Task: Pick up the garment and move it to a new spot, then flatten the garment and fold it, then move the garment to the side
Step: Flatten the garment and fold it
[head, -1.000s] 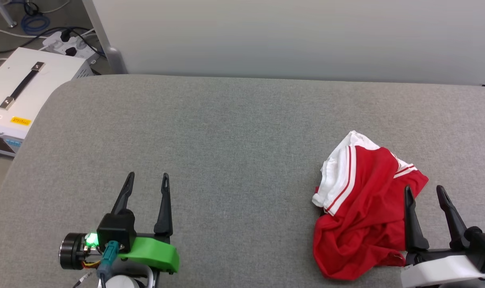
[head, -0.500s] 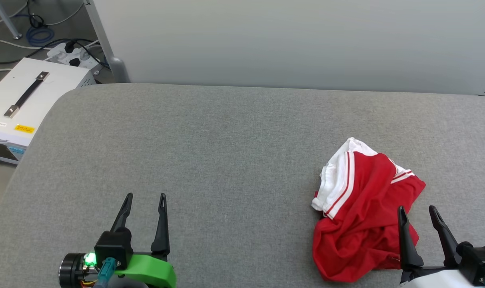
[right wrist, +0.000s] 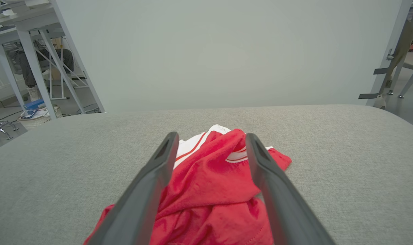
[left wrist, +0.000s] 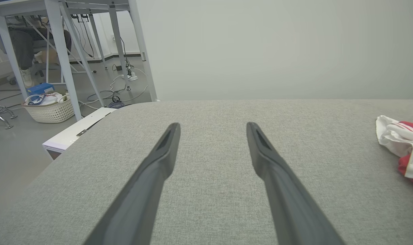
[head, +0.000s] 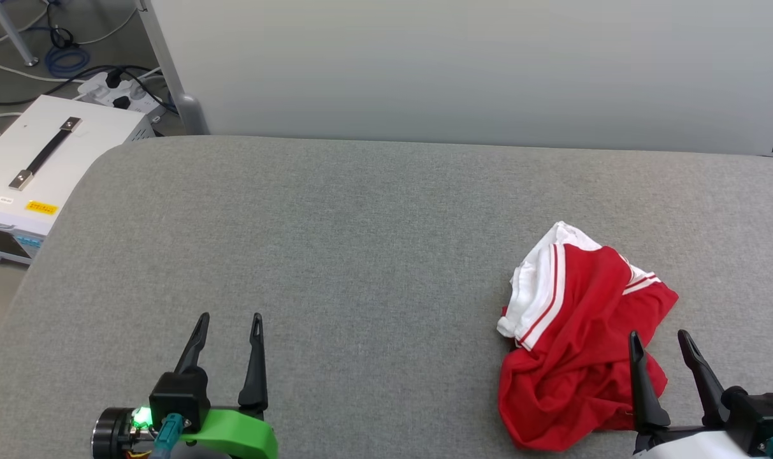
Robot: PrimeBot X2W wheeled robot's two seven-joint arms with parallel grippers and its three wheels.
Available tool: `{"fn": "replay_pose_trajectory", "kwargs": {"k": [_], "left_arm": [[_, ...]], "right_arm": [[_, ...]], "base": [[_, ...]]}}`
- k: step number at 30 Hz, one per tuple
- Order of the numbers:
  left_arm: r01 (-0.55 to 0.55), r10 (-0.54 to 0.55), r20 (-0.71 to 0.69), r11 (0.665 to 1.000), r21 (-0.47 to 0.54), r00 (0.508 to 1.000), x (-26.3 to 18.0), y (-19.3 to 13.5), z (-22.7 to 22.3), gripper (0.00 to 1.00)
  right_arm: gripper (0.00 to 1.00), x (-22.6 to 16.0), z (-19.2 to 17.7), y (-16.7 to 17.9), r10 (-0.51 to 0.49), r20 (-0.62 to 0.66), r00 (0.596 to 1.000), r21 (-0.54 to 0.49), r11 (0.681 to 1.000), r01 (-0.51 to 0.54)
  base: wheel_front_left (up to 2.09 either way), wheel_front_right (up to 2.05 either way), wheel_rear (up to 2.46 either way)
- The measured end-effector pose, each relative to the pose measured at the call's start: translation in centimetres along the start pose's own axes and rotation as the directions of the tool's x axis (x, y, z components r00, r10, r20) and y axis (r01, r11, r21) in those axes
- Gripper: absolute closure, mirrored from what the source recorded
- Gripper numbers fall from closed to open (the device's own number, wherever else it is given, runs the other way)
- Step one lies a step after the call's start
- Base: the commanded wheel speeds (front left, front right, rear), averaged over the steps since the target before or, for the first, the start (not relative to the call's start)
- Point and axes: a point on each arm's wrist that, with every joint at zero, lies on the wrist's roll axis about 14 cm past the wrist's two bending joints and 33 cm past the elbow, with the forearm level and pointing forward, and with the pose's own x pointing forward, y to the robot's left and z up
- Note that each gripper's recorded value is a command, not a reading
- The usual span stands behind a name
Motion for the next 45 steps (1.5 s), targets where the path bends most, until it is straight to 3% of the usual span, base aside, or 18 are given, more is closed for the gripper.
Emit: {"fn": "replay_pose_trajectory", "kwargs": {"k": [8,13,15,16,20,23,27,31,34,39,42,45], "left_arm": [[0.026,-0.026,0.005,1.0,-0.001,1.0,0.4,-0.4,0.1,0.0],[0.105,-0.105,0.116,0.994,0.004,0.988,3.7,-2.0,3.6,0.0],[0.151,-0.151,0.178,0.988,0.017,0.972,5.5,-3.0,5.7,0.0],[0.25,-0.26,0.285,0.966,0.072,0.923,8.8,-5.6,9.8,0.0],[0.354,-0.375,0.33,0.927,0.125,0.866,11.6,-8.9,12.1,0.0],[0.468,-0.476,0.323,0.877,0.107,0.818,13.0,-12.4,12.5,0.0],[0.609,-0.62,0.235,0.783,0.126,0.749,14.4,-17.2,12.3,0.0],[0.74,-0.746,0.073,0.666,0.093,0.662,14.7,-22.1,10.6,0.0],[0.816,-0.811,-0.107,0.578,0.012,0.576,13.9,-25.2,7.8,0.0],[0.894,-0.836,-0.38,0.445,-0.044,0.397,12.0,-28.2,3.0,0.0],[0.931,-0.801,-0.534,0.358,-0.064,0.272,10.2,-29.1,-0.3,0.0],[0.952,-0.751,-0.634,0.296,-0.078,0.182,8.9,-29.3,-3.1,0.0]], "right_arm": [[0.0,0.0,-0.2,0.0,0.0,-0.006,1.0,0.001,1.0,0.0],[0.0,0.5,-0.4,0.0,0.0,-0.012,1.0,0.003,1.0,0.0],[0.0,0.8,-0.3,-0.1,-0.002,-0.007,1.0,0.002,1.0,0.002],[0.0,1.6,-0.4,-0.4,-0.008,-0.005,1.0,0.0,1.0,0.008],[0.0,2.0,-0.6,-0.8,-0.022,-0.009,1.0,-0.001,1.0,0.022],[0.0,2.1,-0.7,-1.4,-0.039,-0.012,0.999,-0.003,0.999,0.039],[0.0,2.1,-1.0,-2.4,-0.068,-0.019,0.998,-0.009,0.998,0.068],[0.0,2.3,-1.1,-3.2,-0.092,-0.022,0.995,-0.01,0.996,0.092],[0.0,2.4,-1.3,-3.8,-0.11,-0.026,0.994,-0.013,0.994,0.109],[0.0,2.6,-1.5,-4.7,-0.139,-0.03,0.99,-0.006,0.99,0.139],[0.0,2.7,-1.5,-5.4,-0.159,-0.032,0.987,-0.004,0.987,0.159],[0.0,2.7,-1.8,-5.9,-0.176,-0.04,0.984,-0.008,0.984,0.175]], "base": [[0.0,0.0,0.0],[0.0,0.0,0.0],[0.0,0.0,0.0],[0.0,0.0,0.0],[0.0,0.0,0.0],[0.0,0.0,0.0],[0.0,0.0,0.0],[0.0,0.0,0.0],[0.0,0.0,0.0],[0.0,0.0,0.0],[0.0,0.0,0.0],[0.0,0.0,0.0]]}}
